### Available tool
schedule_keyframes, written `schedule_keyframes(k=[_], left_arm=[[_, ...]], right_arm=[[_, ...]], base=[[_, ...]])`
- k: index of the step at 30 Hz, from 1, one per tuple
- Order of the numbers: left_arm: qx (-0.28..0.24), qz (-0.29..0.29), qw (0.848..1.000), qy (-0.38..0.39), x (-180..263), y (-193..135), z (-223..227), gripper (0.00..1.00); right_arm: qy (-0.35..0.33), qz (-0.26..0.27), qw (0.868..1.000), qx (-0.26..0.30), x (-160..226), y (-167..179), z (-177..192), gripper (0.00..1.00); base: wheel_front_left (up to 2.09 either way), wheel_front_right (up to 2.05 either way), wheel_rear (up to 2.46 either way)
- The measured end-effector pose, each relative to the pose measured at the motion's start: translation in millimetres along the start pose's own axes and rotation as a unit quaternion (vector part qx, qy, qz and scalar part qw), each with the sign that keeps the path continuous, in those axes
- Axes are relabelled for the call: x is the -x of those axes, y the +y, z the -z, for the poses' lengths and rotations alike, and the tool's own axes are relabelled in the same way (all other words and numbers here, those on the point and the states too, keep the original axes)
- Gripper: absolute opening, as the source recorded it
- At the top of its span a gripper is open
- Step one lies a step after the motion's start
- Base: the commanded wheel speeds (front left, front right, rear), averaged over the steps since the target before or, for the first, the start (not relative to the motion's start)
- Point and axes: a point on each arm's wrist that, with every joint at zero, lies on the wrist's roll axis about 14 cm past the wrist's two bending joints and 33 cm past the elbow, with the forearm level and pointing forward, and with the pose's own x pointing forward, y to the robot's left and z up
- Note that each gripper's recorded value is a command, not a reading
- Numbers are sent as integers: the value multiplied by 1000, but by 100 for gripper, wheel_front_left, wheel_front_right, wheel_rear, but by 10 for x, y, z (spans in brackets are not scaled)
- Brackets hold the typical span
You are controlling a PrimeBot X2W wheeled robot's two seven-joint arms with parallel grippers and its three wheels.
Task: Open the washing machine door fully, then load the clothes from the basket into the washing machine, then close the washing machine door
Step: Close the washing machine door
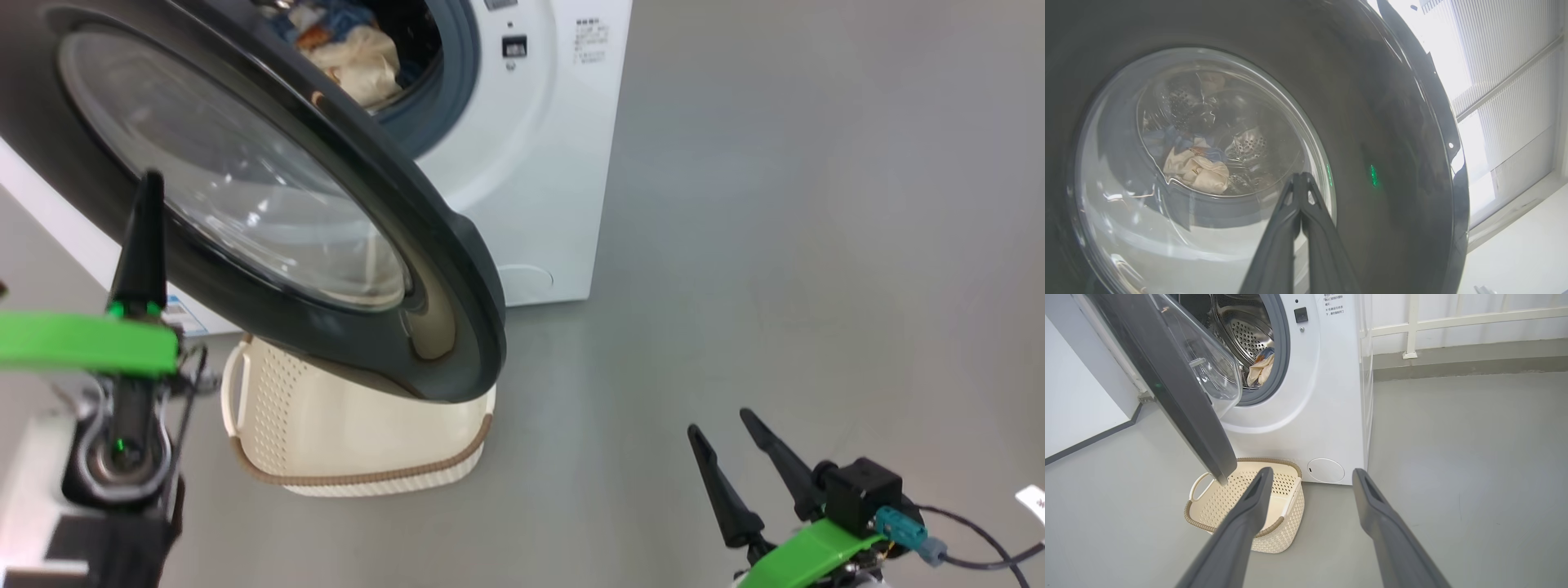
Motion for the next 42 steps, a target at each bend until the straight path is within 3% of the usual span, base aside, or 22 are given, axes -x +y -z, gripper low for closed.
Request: schedule_keyframes(k=[3,4,6,14,21,27,42], left_arm=[[-81,7,997,-9,170,10,-53,0],[-109,7,994,-8,231,31,-63,15],[-153,-1,988,-7,343,111,-104,100],[-326,0,945,-24,663,108,-349,100],[-423,-24,906,-9,1030,195,-244,100],[-457,-58,888,0,1291,322,-169,100],[-470,-119,874,28,1691,573,35,100]], right_arm=[[-2,-1,1000,-1,65,31,-10,100],[-3,-2,1000,-1,87,42,-13,100],[-5,-3,1000,-3,125,70,-26,100],[-19,-6,1000,-5,241,147,-96,100],[-34,-10,999,-6,273,198,-183,100],[-47,-10,999,-6,287,206,-263,100],[-62,14,998,-9,348,92,-338,100]], base=[[0,0,0],[0,0,0],[0,0,0],[0,0,0],[0,0,0],[0,0,0],[0,0,0]])
